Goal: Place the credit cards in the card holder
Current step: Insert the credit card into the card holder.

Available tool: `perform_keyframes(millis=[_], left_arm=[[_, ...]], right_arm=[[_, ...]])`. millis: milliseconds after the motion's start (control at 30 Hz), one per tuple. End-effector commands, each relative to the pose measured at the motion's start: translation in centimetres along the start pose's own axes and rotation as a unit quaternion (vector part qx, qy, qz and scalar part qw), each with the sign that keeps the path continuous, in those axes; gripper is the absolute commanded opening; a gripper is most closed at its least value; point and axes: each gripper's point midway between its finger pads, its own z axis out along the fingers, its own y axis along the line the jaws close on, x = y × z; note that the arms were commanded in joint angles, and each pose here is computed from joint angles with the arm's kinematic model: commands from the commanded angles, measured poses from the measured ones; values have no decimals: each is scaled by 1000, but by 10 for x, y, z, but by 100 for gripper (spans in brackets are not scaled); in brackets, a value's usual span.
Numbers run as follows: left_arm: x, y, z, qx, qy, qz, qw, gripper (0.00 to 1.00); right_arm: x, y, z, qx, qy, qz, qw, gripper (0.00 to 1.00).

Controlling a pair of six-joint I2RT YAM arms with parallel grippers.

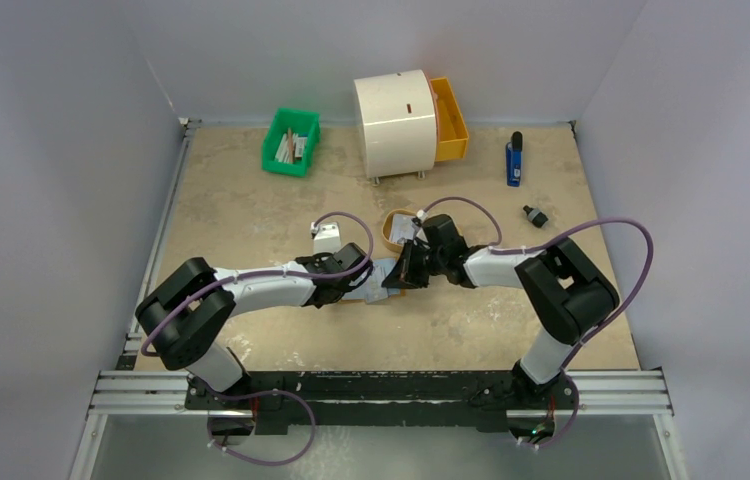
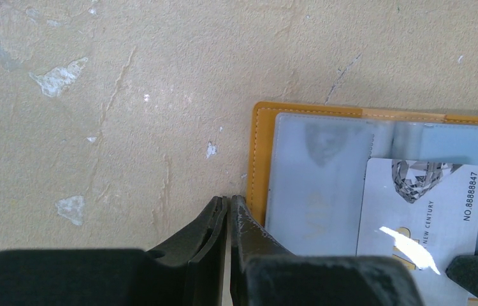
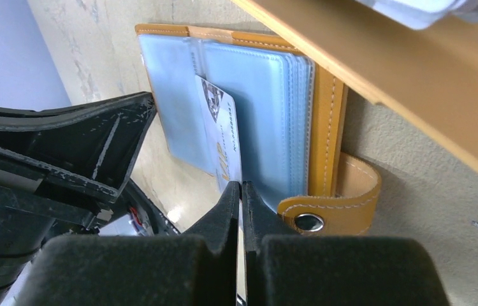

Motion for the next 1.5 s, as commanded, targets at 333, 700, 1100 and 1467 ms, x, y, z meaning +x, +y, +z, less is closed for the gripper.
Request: perform_keyframes(millis=[333, 700, 1100, 1467], left_arm=[[4, 0, 1, 6, 10, -1, 1000, 5], [6, -3, 1, 13, 14, -5, 1000, 5], [8, -6, 1, 21, 17, -12, 1000, 5], [12, -7, 1, 28, 23, -18, 999, 5]], right_arm=[[-8, 4, 3, 1, -13, -19, 1000, 0], [-12, 13, 9, -11, -12, -16, 1000, 0], [-7, 21, 19, -21, -1, -11, 1000, 0], [-7, 10, 17, 8, -30, 42, 999, 0]])
